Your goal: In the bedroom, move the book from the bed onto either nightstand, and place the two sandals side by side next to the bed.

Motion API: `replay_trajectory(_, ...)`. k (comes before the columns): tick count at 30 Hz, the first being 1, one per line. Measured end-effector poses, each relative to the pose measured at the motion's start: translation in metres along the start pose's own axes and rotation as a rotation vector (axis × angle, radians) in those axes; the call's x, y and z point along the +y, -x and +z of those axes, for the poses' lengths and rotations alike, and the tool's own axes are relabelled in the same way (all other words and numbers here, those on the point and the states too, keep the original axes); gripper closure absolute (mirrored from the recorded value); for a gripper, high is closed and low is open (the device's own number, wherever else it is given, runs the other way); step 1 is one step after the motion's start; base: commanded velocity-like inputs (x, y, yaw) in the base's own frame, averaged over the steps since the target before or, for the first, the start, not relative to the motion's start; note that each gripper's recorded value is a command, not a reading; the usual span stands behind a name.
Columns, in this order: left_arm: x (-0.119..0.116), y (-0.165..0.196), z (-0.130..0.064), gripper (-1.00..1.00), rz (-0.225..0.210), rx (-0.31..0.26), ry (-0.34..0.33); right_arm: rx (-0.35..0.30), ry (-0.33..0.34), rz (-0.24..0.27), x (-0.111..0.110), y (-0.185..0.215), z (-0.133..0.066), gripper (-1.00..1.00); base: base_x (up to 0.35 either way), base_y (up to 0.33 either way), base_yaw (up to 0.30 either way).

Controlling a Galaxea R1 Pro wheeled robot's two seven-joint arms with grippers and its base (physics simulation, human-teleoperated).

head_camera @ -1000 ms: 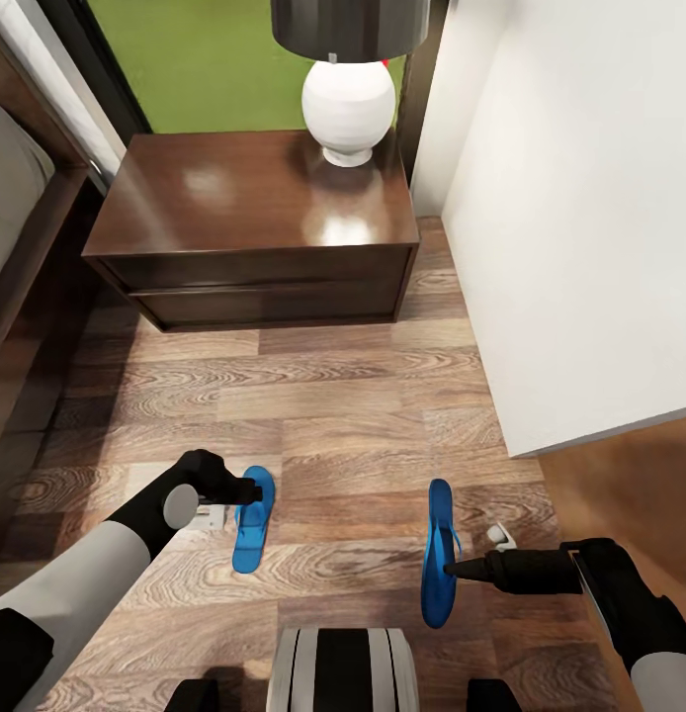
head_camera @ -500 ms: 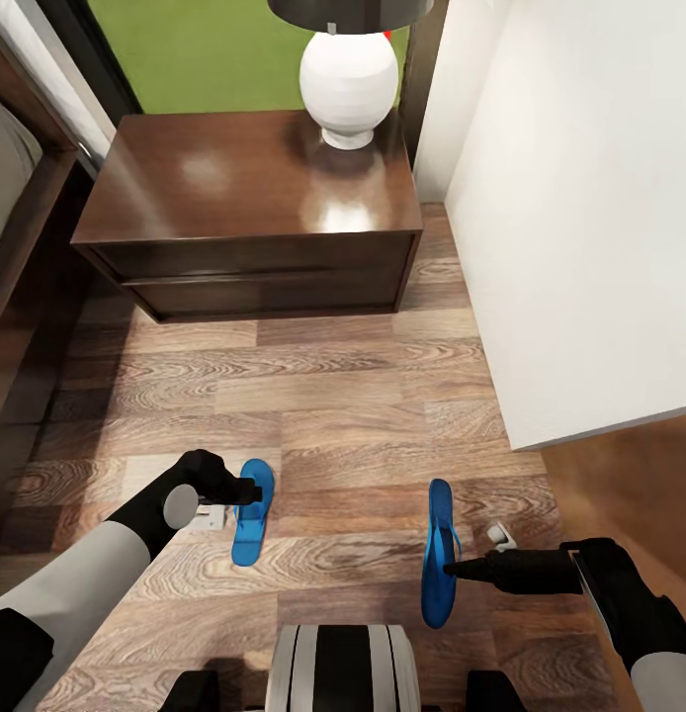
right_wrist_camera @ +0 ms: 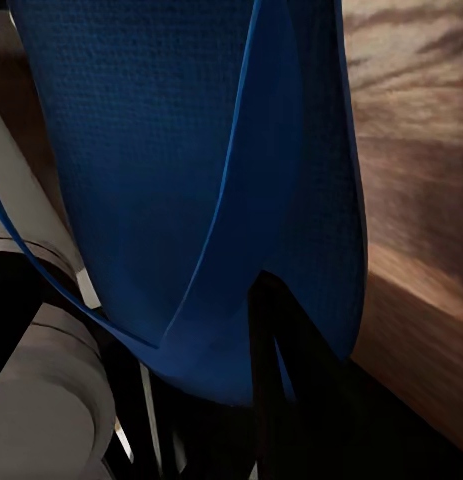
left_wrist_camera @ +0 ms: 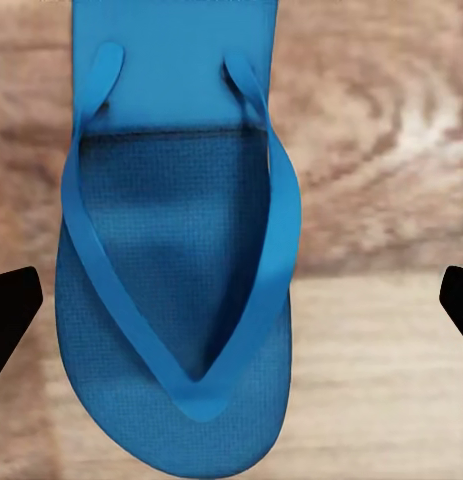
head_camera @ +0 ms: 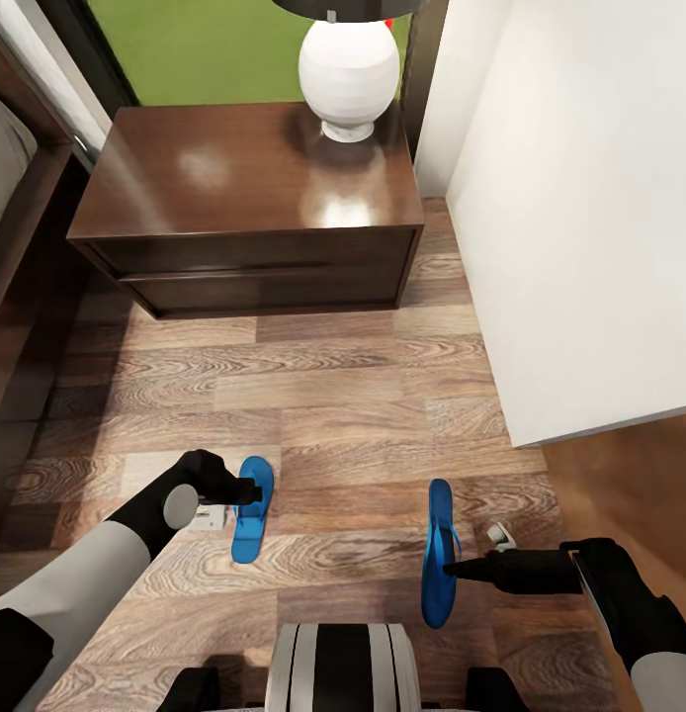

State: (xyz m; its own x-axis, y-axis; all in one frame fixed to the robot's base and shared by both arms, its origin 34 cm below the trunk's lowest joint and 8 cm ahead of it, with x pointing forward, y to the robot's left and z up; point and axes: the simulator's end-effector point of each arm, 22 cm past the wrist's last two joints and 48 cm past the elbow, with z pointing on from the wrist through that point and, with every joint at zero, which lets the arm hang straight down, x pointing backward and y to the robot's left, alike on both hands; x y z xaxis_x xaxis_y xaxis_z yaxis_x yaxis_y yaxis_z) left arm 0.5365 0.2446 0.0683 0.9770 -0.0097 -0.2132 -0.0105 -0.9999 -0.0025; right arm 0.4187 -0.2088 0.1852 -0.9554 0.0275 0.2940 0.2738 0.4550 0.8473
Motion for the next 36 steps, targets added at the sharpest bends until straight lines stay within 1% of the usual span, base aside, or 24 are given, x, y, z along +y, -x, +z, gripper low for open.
replay_trajectory(2,0.0,0.003,0.005,-1.0,0.0,-0.008,0.0,0.004,-0.001,0.007,-0.003,-0.002,0.002,1.0,0.0,0.0,0.0)
replay_trajectory(9,0.0,0.003,0.005,-1.0,0.0,-0.008,0.0,0.004,0.0,0.007,-0.003,-0.001,0.002,1.0,0.0,0.0,0.0)
replay_trajectory(15,0.0,0.01,0.018,-1.0,0.0,-0.031,0.0,0.015,-0.001,0.029,-0.013,-0.006,0.006,1.0,0.0,0.0,0.0)
replay_trajectory(26,0.0,0.01,0.018,-1.0,0.0,-0.031,0.0,0.015,-0.001,0.029,-0.013,-0.006,0.006,1.0,0.0,0.0,0.0)
replay_trajectory(28,0.0,0.013,0.022,-1.0,0.0,-0.039,0.0,0.019,-0.002,0.036,-0.016,-0.008,0.008,1.0,0.0,0.0,0.0)
replay_trajectory(36,0.0,0.013,0.022,-1.0,0.0,-0.039,-0.002,0.018,-0.001,0.036,-0.016,-0.008,0.008,1.0,0.0,0.0,0.0)
